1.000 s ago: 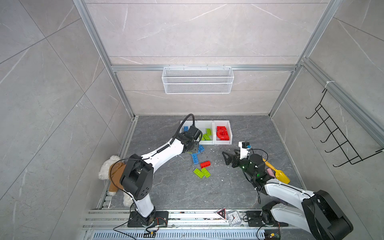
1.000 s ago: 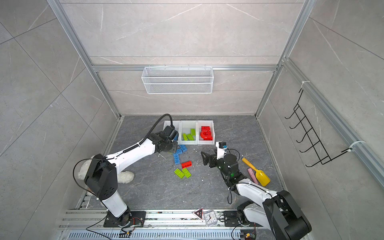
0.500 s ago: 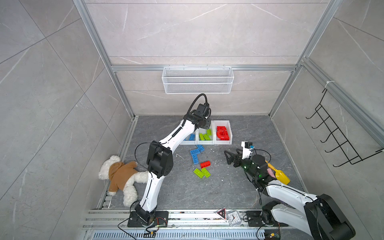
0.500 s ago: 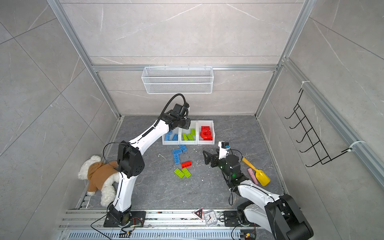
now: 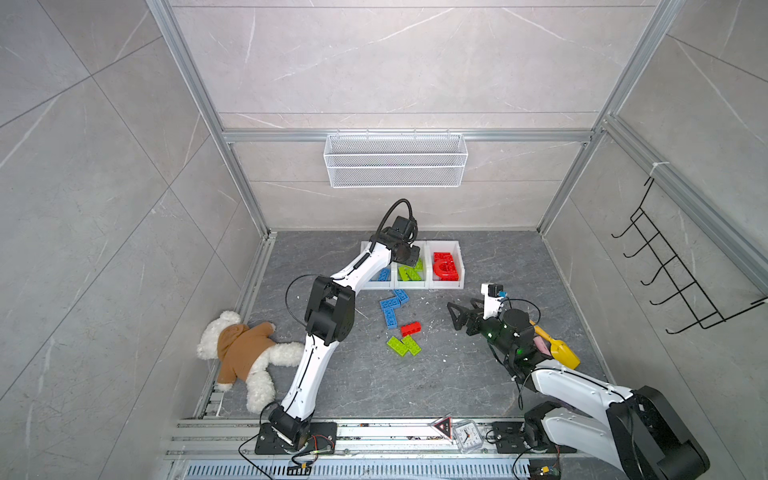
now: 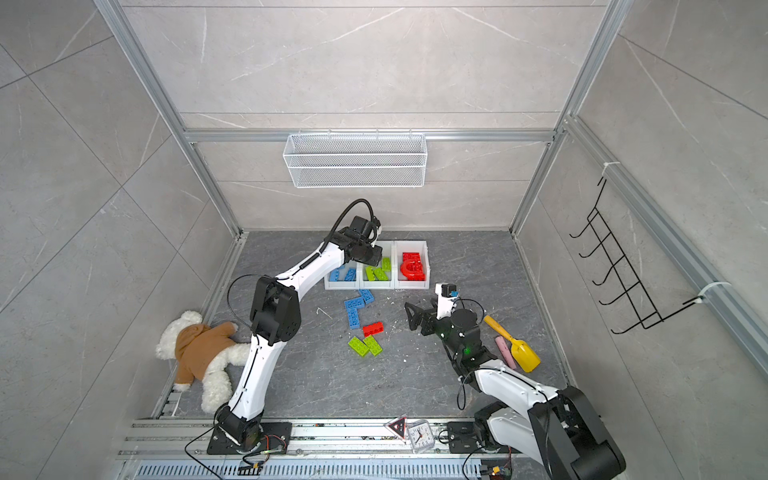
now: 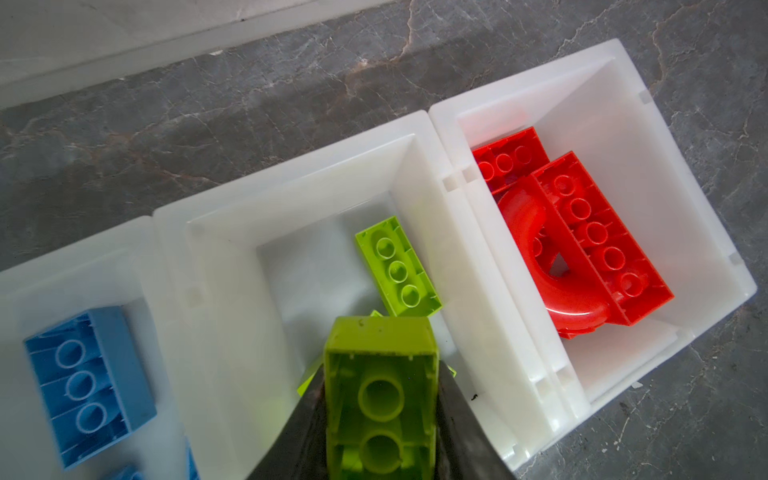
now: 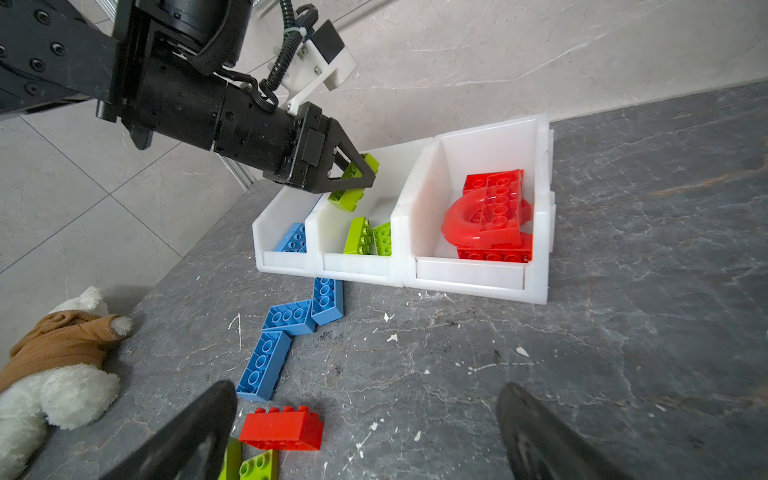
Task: Sort the legos into containers by color
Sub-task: 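Open the left gripper to drop the green brick into the middle compartment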
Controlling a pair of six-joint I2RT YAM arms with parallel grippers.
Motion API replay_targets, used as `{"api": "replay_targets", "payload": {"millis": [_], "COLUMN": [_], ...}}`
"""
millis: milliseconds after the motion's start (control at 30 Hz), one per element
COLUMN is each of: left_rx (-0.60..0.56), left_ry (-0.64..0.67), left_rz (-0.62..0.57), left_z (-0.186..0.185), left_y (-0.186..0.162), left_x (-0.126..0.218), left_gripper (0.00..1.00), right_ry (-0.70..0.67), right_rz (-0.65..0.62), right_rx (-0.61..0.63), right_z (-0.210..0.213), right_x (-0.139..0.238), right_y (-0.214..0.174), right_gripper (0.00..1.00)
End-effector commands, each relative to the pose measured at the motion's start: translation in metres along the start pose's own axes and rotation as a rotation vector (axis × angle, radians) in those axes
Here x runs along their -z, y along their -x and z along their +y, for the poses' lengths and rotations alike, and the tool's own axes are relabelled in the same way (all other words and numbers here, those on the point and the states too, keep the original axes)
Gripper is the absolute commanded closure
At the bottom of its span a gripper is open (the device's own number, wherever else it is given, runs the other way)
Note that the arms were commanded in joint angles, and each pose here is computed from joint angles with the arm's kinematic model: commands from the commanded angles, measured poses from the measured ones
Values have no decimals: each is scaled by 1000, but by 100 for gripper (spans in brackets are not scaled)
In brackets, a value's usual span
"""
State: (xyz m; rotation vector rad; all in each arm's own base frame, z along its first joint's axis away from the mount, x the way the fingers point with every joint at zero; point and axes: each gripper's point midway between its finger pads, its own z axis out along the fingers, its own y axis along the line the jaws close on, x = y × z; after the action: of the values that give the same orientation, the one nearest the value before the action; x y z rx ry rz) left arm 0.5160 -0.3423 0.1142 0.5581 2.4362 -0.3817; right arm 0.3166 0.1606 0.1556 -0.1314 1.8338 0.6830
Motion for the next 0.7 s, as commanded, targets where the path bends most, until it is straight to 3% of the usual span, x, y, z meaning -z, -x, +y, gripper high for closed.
{"api": "replay_targets", "payload": {"millis": [0, 133, 367, 567, 667], "left_rx": [-12, -1, 43, 125, 165], "left_ry": [-44, -3, 85, 177, 257], "left_rz": [-75, -75, -148, -193, -217], "left_z": [-11, -5, 8, 27, 46], "left_y": [28, 31, 32, -6, -43], "left_x": [10, 27, 94, 150, 176], "left_gripper": [50, 38, 37, 36, 35], "right_ry": [11, 15, 41, 75, 96], "right_rz": [-9, -8, 86, 186, 283], "right_rx": [-16, -16, 11, 7, 7], "right_z": [1, 2, 7, 13, 19], "right_x": [-1, -1, -11, -22, -32], "right_y": [4, 4, -6, -19, -34], "right_gripper": [0, 0, 1, 6, 9]}}
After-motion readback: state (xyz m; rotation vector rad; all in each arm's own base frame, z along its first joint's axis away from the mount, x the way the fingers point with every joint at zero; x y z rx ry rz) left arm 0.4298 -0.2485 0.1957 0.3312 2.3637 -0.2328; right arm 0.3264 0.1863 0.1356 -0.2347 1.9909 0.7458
